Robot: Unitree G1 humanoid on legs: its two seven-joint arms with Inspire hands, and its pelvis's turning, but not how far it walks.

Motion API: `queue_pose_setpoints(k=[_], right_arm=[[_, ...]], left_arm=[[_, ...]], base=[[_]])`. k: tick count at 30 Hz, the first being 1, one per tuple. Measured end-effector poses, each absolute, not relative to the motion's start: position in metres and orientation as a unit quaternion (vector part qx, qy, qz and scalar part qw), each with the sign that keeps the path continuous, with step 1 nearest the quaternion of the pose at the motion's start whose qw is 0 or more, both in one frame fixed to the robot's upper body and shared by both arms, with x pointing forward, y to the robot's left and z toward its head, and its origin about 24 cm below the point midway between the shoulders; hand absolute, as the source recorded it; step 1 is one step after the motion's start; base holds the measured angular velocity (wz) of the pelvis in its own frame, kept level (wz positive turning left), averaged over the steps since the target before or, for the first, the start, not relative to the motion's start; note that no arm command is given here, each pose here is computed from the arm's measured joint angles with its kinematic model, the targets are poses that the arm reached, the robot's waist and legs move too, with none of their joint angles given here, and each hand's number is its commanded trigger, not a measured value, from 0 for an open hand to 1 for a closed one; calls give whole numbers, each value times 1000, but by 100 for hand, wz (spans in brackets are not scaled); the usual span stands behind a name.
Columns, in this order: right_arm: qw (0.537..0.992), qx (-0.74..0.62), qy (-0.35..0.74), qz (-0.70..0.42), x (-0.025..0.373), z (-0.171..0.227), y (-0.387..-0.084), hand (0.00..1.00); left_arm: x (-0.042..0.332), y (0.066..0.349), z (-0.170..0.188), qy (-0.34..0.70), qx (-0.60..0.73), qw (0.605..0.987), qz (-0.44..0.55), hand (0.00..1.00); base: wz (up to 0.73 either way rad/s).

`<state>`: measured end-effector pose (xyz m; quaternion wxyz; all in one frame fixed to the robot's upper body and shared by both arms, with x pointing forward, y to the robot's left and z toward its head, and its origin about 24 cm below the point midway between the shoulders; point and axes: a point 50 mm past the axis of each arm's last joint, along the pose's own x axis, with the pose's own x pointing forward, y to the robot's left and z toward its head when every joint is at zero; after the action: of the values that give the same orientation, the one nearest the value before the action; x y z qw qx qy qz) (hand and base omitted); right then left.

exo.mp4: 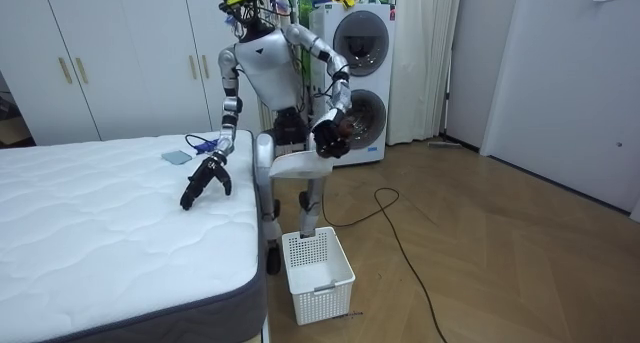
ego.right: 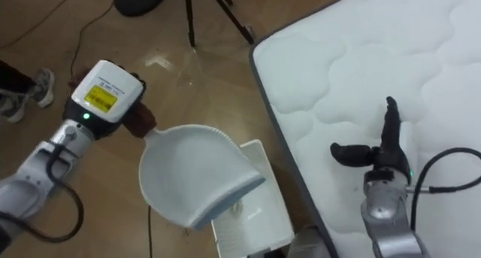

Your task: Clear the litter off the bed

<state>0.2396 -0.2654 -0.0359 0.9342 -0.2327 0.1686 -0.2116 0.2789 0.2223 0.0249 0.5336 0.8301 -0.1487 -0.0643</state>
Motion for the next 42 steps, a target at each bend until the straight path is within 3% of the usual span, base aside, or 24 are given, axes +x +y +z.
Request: queue_pose_setpoints(k=[7,10,14,25,27,28,29,30,38,42], right_arm=[[936,-209,224,-177,206,-61,-257,0],[932,-198,248,-176,189,-71,-254,0],[929,-177,269,-180,172,-78,-249,0],[931,-162,277,-172,174,-80,-236,0],[932,-143,281,-177,174,-81,-233,0],[933,-132,281,-184,177,-80,-234,0],[933,-128,279,-189,179,-79,-235,0],[933,-128,279,-190,180,-79,-234,0],[944,-118,266,-154,194,-76,-217,0],[947,-117,272,-126,193,-79,-208,0]], left_arm=[[247,223,-4,-71,778,624,-26,100],[235,215,-16,-52,758,650,-30,100],[230,204,-24,-30,700,713,-24,100],[226,198,-26,9,628,778,-20,100],[225,193,-29,26,605,796,-22,62],[226,189,-30,35,584,811,-21,52],[225,186,-32,48,562,826,-21,30],[225,186,-32,55,552,832,-20,0],[224,191,-38,117,510,852,-12,0],[224,190,-39,121,497,859,-19,0]], base=[[-68],[-42],[-37],[-89],[-120],[-134],[-143],[-138],[-130],[-48]])
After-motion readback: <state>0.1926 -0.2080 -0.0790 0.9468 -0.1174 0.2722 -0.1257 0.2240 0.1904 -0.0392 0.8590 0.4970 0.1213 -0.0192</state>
